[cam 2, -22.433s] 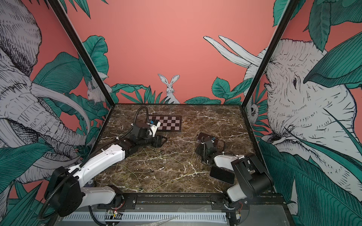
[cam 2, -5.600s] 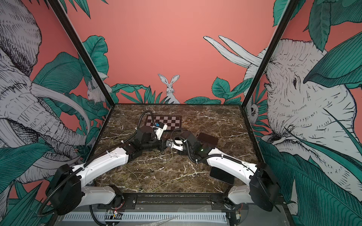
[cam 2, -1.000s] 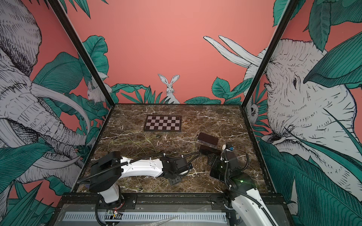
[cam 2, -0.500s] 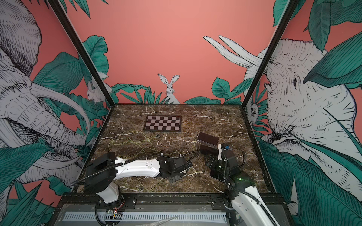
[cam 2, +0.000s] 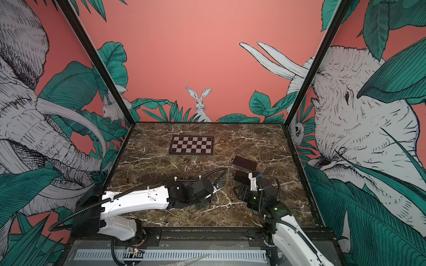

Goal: Plug wired earphones into phones
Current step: Pick up the wired earphone from the center of the board.

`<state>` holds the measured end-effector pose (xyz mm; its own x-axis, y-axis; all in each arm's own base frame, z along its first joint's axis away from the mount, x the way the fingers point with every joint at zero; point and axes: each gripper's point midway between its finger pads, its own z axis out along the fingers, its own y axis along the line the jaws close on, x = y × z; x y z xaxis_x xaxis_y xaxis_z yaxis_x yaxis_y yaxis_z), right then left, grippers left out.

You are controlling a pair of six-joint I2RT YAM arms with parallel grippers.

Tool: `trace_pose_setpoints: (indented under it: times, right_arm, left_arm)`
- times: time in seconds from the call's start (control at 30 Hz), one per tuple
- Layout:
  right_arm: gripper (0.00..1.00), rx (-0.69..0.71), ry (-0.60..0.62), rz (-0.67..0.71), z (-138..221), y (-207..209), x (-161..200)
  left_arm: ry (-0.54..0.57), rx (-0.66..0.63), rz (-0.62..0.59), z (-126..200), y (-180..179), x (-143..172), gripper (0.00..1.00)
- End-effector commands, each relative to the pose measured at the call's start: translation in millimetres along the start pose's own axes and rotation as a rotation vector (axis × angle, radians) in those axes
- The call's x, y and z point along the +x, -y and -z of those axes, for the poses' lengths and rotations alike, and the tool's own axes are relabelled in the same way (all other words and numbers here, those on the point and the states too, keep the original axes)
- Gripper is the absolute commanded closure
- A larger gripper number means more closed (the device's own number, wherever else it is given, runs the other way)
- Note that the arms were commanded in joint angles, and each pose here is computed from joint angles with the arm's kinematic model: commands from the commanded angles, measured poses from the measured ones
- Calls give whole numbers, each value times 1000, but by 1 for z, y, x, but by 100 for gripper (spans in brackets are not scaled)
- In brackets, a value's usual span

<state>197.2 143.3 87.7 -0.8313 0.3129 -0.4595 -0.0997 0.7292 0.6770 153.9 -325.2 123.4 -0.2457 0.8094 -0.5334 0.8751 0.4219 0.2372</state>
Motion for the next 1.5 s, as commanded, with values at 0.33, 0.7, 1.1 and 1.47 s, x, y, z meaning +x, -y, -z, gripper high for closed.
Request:
trace_pose_setpoints:
  times: [0.33,0.7,1.1,1.47]
  right_arm:
    - [19,-205,54,277,-16,-48,-5]
    - [21,-173,191,552,-34,-75,-23]
    - [40,-122,249,698,-44,-87,-33]
    - [71,-77,334,880,-29,-103,-54]
  left_arm:
    - [164,-13,161,40,-31,-7,100]
    - [211,-12,204,57,-39,-7,100]
    - [229,-8,221,64,-41,-4,100]
    - [236,30,232,63,-34,-1,100]
